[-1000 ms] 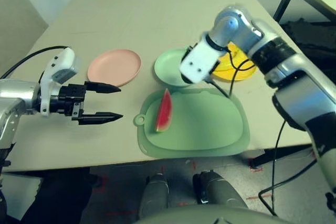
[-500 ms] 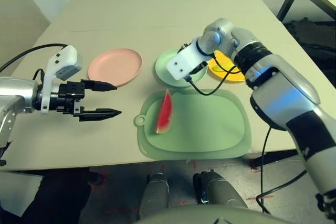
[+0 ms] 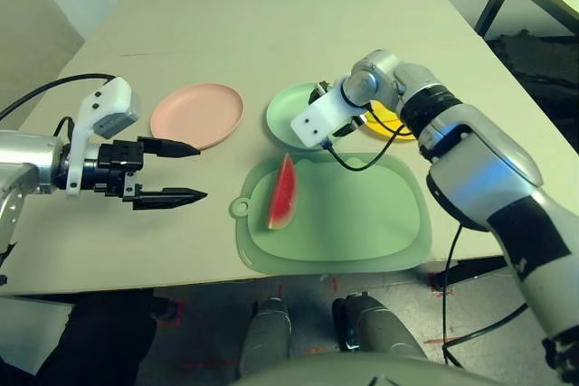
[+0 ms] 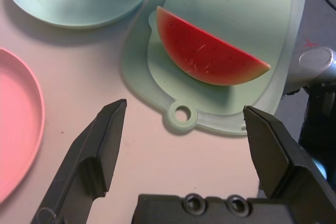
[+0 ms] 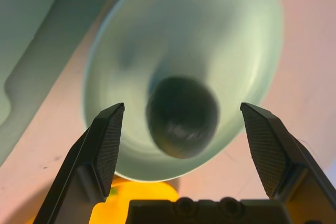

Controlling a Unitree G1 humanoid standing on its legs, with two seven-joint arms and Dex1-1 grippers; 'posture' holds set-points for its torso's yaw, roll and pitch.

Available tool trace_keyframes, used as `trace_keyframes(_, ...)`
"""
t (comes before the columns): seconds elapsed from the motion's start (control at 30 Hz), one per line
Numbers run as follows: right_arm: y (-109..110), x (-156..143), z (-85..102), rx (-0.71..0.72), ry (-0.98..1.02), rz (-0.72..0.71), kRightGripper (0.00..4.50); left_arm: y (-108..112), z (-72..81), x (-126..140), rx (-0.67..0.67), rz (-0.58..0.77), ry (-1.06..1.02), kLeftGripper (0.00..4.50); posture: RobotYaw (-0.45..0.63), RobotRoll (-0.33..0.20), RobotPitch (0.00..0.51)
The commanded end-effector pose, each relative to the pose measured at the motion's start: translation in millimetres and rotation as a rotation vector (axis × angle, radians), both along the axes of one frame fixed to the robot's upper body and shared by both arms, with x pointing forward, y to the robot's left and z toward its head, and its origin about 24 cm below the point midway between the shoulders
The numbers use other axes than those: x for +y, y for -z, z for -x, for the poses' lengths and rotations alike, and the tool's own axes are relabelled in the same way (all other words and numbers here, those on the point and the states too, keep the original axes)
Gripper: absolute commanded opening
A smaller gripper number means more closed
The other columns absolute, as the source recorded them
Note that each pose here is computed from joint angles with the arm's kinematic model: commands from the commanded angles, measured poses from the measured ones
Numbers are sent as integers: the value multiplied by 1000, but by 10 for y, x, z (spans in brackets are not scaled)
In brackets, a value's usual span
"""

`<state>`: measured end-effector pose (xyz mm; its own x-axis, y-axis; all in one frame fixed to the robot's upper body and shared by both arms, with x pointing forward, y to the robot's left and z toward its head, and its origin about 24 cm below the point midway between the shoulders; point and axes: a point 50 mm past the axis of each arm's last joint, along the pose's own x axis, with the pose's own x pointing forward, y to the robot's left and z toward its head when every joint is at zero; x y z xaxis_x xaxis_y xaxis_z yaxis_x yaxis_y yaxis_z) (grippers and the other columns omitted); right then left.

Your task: Place the fruits into color-matched plates.

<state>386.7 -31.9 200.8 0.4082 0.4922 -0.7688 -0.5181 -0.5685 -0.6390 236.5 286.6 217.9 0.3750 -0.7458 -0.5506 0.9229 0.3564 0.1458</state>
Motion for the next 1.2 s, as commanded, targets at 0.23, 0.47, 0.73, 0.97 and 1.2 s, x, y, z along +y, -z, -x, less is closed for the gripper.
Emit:
trace_keyframes(0.23, -205, -606, 208, 282, -78, -449, 4454, -15, -175, 28, -233, -290, 273, 4500, 65, 0, 114)
trace_keyframes(0.47, -2, -1090, 582, 644, 70, -857, 4454, -56, -393, -127, -385, -355, 447, 4500, 34, 0, 98)
trace_keyframes(0.73, 499, -1620, 943, 873, 132, -1017, 4454, -49, -615, -290, -476, -411, 564, 4500, 25, 0, 79)
trace_keyframes(0.97, 791, -1843, 1088, 915, 112, -1130, 4454, -40, -733, -571, -598, -393, 713, 4500, 21, 0, 66)
trace_keyframes(1.2, 925, -1975, 1077, 858, 127, -1162, 4454, -9, -753, -552, -592, -410, 733, 4500, 24, 0, 66)
